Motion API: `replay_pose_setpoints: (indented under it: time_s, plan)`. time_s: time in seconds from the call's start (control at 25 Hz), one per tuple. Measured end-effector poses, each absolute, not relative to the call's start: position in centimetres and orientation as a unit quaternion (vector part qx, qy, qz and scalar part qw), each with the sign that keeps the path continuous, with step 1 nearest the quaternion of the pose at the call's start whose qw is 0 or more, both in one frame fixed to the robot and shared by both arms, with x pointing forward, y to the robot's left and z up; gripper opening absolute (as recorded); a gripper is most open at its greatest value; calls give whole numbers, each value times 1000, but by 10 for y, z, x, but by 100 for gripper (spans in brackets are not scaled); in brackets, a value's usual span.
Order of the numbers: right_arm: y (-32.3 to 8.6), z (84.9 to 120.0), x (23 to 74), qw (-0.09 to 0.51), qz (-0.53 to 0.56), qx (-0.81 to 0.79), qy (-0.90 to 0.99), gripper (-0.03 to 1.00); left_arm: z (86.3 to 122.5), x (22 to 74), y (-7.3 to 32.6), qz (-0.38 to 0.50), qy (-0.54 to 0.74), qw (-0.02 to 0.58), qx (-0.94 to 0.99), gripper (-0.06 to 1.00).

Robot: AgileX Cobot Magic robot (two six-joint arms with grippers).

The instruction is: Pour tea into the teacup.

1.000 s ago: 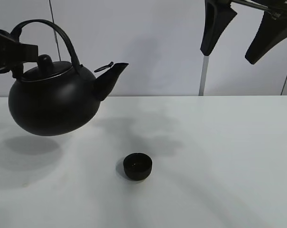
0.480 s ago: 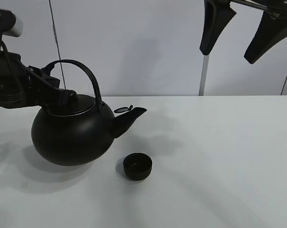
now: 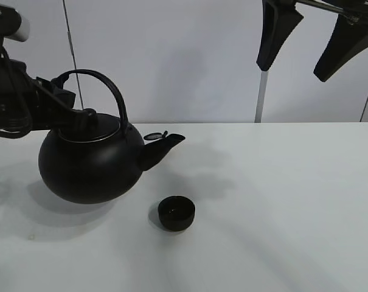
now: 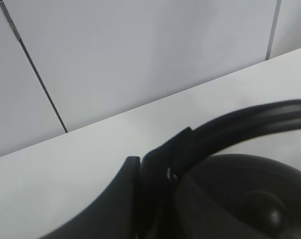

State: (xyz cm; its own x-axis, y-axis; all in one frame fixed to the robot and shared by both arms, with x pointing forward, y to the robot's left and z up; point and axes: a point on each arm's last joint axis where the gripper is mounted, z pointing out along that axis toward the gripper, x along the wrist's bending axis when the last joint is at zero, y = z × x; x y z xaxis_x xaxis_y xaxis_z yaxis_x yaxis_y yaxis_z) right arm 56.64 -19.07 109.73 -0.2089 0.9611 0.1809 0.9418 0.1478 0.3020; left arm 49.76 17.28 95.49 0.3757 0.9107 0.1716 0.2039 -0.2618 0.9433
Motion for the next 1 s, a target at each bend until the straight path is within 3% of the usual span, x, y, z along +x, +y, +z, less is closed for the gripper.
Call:
replay_pose_setpoints:
  time_s: [0.28, 1.0]
  plan:
    - [-191, 1097, 566, 28, 177, 628, 757, 55, 938, 501, 173, 384, 410, 431, 706, 10]
    - [-191, 1097, 567, 29, 176, 628, 757, 55, 938, 501, 173, 413, 368, 405, 728, 10]
